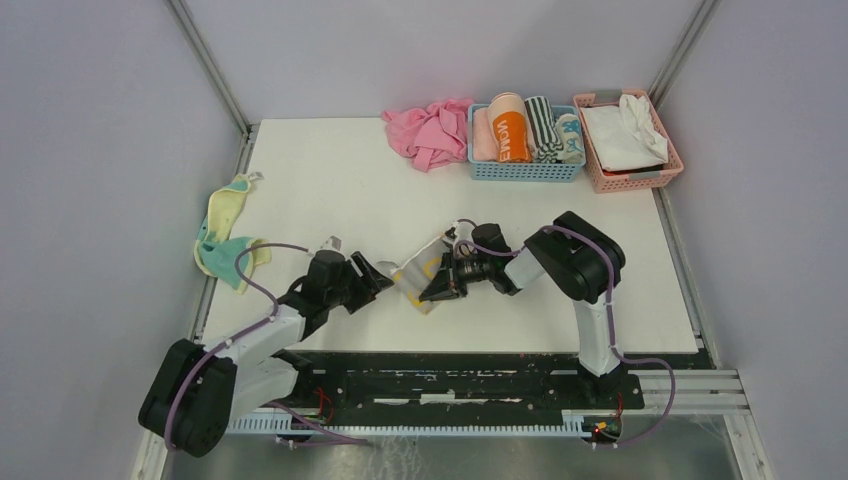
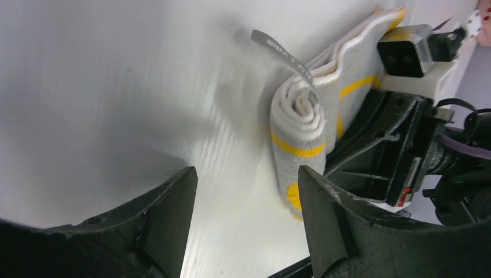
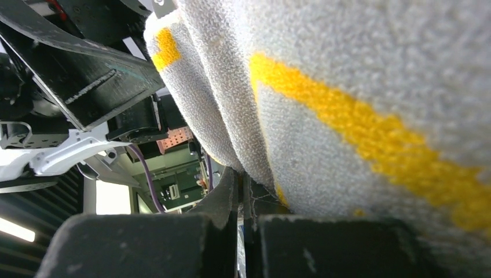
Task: Roll the towels
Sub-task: Roll the towel at the center of the board.
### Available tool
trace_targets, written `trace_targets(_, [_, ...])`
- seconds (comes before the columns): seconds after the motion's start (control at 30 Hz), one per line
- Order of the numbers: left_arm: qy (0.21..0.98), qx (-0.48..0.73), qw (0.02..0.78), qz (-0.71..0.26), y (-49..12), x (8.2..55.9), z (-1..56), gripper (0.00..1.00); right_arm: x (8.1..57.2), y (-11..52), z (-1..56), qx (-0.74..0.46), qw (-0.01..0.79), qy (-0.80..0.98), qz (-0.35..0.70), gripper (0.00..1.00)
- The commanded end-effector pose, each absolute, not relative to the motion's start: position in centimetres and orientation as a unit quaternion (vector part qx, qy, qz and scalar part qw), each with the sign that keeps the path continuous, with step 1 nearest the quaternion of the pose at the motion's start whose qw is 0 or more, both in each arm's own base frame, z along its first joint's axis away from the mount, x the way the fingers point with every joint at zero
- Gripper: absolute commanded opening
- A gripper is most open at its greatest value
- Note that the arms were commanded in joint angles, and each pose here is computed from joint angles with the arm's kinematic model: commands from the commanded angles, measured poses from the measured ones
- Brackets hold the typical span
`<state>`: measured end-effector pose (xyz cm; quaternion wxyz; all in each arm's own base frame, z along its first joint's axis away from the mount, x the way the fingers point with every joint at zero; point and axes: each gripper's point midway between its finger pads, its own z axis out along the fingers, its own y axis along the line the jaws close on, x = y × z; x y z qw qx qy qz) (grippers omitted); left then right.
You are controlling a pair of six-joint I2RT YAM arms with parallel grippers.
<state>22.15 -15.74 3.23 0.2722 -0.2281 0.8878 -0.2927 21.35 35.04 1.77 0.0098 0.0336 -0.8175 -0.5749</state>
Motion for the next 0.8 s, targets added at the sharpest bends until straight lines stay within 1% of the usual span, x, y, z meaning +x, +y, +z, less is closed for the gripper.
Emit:
trace_targets(0.0, [0.862, -0.211, 0.288, -0.36, -18.1, 24.1, 4.7, 0.71, 20.1, 32.8, -2.4, 0.011, 0.034, -0.859, -0.51, 0.0])
trace_targets(0.2, [0.862, -0.206, 0.279, -0.371, -19.5, 25.3, 3.8, 0.65, 19.3, 31.2, -3.6, 0.031, 0.034, -0.889, -0.456, 0.0])
trace_targets(0.33, [0.869, -0.202, 0.267, -0.364, -20.1, 25.7, 2.8, 0.57, 19.4, 30.8, -3.6, 0.044, 0.026, -0.896, -0.442, 0.02])
trace_targets(0.47, [0.883, -0.193, 0.25, -0.348, -21.3, 25.5, 1.4, 0.5, 19.8, 31.0, -2.5, 0.075, 0.003, -0.9, -0.43, 0.09])
trace_targets(0.53, [0.894, -0.193, 0.235, -0.331, -21.7, 25.0, 0.1, 0.48, 20.0, 31.2, -1.7, 0.097, -0.014, -0.905, -0.415, 0.15])
trace_targets(0.7, [0.909, -0.214, 0.213, -0.287, -20.8, 24.2, -2.2, 0.4, 21.0, 30.8, 1.1, 0.144, -0.079, -0.919, -0.36, 0.26])
trace_targets(0.77, [0.913, -0.218, 0.211, -0.272, -20.3, 24.0, -2.6, 0.38, 21.4, 29.8, 2.2, 0.164, -0.113, -0.926, -0.32, 0.3])
